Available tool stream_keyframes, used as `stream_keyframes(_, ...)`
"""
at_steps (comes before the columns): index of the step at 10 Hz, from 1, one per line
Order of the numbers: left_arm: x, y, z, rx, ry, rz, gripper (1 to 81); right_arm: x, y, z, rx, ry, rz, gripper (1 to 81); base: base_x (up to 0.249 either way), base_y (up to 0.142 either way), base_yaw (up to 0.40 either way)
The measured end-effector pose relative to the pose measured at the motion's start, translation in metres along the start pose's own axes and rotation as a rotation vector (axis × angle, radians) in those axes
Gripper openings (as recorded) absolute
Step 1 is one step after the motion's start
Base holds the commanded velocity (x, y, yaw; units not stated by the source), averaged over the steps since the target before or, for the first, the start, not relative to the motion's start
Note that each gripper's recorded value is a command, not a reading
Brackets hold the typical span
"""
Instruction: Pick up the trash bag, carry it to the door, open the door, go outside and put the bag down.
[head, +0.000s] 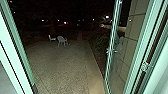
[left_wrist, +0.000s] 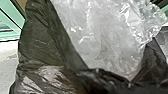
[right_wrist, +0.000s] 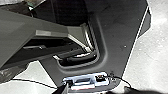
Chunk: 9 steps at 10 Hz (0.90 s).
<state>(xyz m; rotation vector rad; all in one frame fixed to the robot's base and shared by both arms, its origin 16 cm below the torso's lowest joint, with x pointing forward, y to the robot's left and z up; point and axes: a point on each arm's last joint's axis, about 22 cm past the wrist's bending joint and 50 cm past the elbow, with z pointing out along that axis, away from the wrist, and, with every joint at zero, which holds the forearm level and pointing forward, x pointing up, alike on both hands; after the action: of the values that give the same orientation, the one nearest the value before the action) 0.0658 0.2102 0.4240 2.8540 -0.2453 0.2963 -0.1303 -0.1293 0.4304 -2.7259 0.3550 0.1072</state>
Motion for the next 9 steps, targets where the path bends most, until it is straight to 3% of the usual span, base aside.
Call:
stream_keyframes(7,-0.002,0.004,0.001,-0.005,-0.005,0.002,1.0,-0.005,0.006,-0.001,-0.012,-0.005,-0.007,81.1,0.127,0.000,0.000)
stream_keyframes(9,-0.009,-0.006,-0.002,0.011,-0.009,0.003,1.0,-0.008,-0.005,0.002,0.003,-0.005,0.004,81.1,0.127,0.000,0.000)
